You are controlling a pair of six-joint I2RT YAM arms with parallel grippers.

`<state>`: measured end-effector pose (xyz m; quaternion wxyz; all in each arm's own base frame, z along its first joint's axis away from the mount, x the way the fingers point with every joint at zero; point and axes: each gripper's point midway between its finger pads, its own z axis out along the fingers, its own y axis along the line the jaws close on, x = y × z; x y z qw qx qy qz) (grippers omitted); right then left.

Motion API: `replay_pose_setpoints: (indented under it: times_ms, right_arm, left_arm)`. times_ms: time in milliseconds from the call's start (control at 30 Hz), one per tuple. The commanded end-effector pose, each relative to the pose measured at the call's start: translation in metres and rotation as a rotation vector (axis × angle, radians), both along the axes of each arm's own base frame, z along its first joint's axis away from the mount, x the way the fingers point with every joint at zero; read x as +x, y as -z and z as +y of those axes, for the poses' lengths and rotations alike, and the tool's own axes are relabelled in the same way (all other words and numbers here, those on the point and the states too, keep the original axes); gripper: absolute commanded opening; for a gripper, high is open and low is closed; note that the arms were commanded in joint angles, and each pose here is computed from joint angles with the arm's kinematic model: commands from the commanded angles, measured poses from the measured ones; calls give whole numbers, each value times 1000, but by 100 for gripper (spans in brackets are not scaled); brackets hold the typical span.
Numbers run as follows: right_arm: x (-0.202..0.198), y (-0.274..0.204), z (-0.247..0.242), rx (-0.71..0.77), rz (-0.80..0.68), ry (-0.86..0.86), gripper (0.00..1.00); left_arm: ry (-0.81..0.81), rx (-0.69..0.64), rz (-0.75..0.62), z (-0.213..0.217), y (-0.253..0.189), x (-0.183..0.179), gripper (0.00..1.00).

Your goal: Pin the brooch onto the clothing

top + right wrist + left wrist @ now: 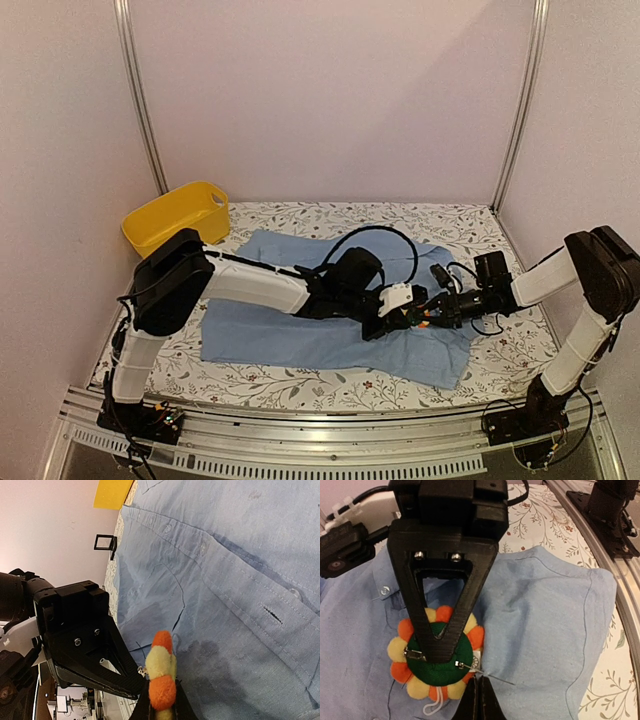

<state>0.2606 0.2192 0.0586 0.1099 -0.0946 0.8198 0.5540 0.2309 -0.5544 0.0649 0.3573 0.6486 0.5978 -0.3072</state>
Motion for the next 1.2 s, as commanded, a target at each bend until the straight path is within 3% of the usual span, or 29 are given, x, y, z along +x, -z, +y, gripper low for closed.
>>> replay_pose_setpoints:
  times_ms: [0,367,500,700,933,1167]
  right_arm:
    - [-11,-9,5,29,3,-44,0]
    - [-21,-6,10,40,9,-84,0]
    - [-22,-10,12,71,14,-101,0]
    - [-23,-6,12,71,41,-98,0]
    - [-22,-3,12,63,40,-97,0]
    - [-23,0,11,56,50,-94,0]
  left_arm:
    - [-21,-51,-47,-7,-18,11,0]
    - [-84,-51,-18,-4,-11,25,1]
    - [-96,-30,18,0,-7,24,13]
    - [-134,-40,52,8,-20,28,20]
    - [-86,-20,132,19,-24,15,41]
    - [-73,-64,236,32,-32,22,47]
